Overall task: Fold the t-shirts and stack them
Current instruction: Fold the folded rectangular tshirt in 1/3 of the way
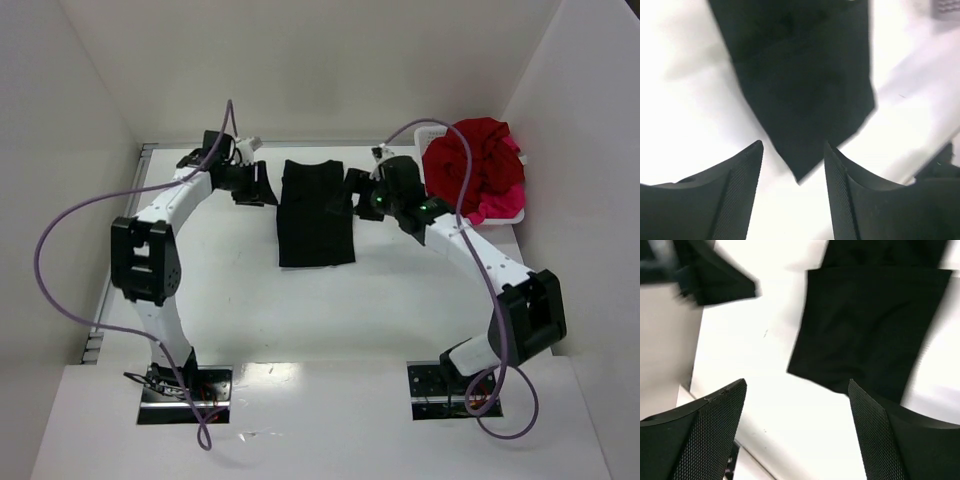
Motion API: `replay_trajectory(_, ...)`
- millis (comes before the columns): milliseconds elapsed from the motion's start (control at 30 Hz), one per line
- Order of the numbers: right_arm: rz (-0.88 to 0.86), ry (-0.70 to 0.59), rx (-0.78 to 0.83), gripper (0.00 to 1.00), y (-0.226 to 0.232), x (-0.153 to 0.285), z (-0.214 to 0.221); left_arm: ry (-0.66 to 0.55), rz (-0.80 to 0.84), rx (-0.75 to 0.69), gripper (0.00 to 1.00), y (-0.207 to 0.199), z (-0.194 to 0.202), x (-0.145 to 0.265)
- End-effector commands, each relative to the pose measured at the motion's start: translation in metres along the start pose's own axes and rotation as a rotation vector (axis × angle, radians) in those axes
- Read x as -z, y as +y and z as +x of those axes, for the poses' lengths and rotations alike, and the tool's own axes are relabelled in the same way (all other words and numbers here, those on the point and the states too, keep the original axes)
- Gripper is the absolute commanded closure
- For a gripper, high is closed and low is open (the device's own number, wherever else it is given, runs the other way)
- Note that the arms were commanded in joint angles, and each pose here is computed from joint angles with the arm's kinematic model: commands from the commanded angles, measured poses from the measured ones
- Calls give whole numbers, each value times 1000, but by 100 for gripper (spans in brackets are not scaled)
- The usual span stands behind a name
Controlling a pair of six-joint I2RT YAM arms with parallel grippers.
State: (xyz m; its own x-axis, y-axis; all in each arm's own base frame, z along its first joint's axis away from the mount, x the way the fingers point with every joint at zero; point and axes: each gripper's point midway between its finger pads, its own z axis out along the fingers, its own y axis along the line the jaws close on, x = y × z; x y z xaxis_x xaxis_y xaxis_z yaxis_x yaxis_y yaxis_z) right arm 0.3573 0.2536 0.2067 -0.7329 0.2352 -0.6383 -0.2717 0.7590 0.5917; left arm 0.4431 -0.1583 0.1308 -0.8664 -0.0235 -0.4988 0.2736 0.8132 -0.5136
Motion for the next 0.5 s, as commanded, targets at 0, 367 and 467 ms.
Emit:
replay_trajectory(0,124,25,-87,12,-57,3,14,-17,84,15,39,-30,10,30)
replay_trajectory(367,260,129,-172,0,-102,19,83,102,19,199,30,-45,112,14)
replay_trajectory(467,256,176,-187,0,-109,9,98,123,9,201,30,-42,122,8)
